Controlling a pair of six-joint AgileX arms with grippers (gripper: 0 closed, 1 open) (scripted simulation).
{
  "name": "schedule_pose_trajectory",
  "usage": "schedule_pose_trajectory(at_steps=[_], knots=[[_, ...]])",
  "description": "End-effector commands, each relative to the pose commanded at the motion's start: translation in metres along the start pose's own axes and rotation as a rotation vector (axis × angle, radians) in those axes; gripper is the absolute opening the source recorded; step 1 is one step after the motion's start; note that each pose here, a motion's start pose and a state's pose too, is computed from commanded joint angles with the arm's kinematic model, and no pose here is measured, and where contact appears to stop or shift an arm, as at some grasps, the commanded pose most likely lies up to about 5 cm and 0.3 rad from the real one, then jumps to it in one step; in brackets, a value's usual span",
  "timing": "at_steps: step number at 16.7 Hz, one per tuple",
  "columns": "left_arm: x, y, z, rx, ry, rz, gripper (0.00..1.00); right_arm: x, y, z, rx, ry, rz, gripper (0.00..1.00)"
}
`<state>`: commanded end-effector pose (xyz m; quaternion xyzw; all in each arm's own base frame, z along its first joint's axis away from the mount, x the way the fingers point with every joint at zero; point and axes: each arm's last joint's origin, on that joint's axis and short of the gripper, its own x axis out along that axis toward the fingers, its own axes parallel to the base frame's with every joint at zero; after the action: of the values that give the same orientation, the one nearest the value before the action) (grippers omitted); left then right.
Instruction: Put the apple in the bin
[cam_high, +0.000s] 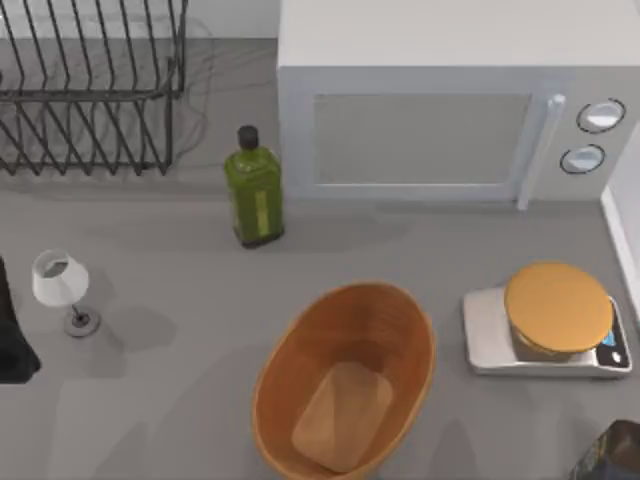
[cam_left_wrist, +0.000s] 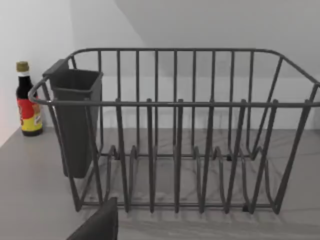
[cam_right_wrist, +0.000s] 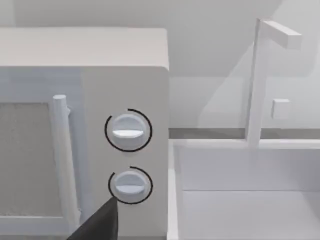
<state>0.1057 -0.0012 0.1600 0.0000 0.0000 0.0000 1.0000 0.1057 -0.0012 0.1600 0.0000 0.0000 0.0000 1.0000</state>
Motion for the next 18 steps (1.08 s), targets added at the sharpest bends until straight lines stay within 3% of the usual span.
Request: schedule_pose_trajectory(at_steps=[4, 8, 13, 18], knots=[[0.000, 0.001, 0.005, 0.010, 0.023, 0.008, 1.00, 0.000, 0.000, 0.000, 0.000, 0.000, 0.000, 1.00], [0.007, 0.005, 0.033, 0.063, 0.167, 0.031, 1.00, 0.000, 0.000, 0.000, 0.000, 0.000, 0.000, 1.00], [0.049, 0.015, 0.069, 0.144, 0.537, 0.029, 1.00, 0.000, 0.000, 0.000, 0.000, 0.000, 0.000, 1.00], [0.122, 0.037, 0.071, 0.186, 0.980, -0.036, 1.00, 0.000, 0.000, 0.000, 0.000, 0.000, 0.000, 1.00]])
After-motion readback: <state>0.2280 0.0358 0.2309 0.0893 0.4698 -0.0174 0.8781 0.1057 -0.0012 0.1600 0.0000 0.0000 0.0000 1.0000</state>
